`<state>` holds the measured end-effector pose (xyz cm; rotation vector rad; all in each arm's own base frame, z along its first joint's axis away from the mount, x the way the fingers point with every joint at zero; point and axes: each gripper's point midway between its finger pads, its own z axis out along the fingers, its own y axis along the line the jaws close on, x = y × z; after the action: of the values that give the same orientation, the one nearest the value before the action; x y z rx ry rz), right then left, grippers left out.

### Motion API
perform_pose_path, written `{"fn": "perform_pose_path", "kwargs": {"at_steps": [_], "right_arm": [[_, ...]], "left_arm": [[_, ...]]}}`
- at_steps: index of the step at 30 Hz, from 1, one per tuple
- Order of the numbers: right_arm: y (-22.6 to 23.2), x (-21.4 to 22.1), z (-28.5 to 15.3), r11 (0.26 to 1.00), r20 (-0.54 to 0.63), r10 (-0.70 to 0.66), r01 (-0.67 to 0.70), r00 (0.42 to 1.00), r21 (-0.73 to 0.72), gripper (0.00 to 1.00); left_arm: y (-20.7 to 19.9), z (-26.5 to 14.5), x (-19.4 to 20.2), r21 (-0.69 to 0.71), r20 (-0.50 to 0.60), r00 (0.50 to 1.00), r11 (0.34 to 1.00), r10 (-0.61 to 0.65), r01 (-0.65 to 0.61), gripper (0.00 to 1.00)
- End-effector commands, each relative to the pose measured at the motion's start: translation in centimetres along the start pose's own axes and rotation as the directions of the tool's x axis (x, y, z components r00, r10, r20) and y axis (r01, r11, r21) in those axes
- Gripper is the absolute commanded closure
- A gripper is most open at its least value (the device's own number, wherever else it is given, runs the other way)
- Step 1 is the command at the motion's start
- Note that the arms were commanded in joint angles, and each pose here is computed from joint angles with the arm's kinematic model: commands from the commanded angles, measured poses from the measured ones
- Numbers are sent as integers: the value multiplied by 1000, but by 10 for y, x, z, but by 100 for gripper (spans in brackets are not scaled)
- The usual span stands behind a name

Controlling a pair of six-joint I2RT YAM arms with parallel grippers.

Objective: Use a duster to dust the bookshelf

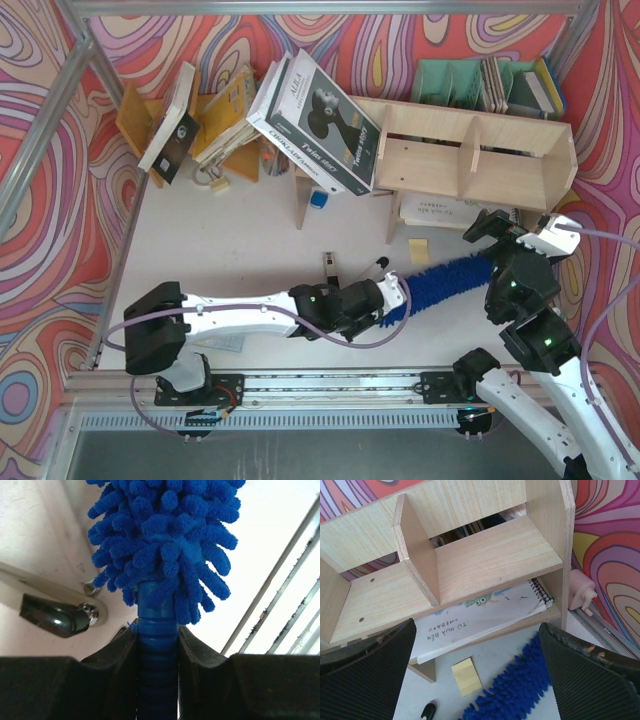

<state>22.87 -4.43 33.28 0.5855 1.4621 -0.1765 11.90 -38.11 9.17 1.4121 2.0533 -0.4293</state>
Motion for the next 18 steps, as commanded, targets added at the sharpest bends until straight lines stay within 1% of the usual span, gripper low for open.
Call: {"fn": "perform_pose_path", "kwargs": {"at_steps": [1, 4, 9, 14, 18], "right_arm": [[-3, 0, 0, 1000, 6, 12, -12, 1000, 17, 1], [-3, 1, 1, 1000, 5, 14, -14, 1000, 16, 1], [-3, 1, 0, 1000, 3, 12, -12, 1000, 17, 1], [-4, -1, 0, 1000, 9, 16, -16, 1000, 18, 1], [-3, 1, 0, 1000, 5, 15, -15, 1000, 15, 1]], "left_arm": [[23, -21, -30, -111, 167, 981, 987, -97, 116, 100], [30, -27, -28, -142, 198, 970, 975, -140, 170, 100], [43, -43, -22, -179, 271, 936, 943, -226, 280, 100], [51, -52, 3, -225, 249, 924, 910, -291, 347, 100], [56, -59, 17, -256, 252, 903, 876, -348, 409, 100]]}}
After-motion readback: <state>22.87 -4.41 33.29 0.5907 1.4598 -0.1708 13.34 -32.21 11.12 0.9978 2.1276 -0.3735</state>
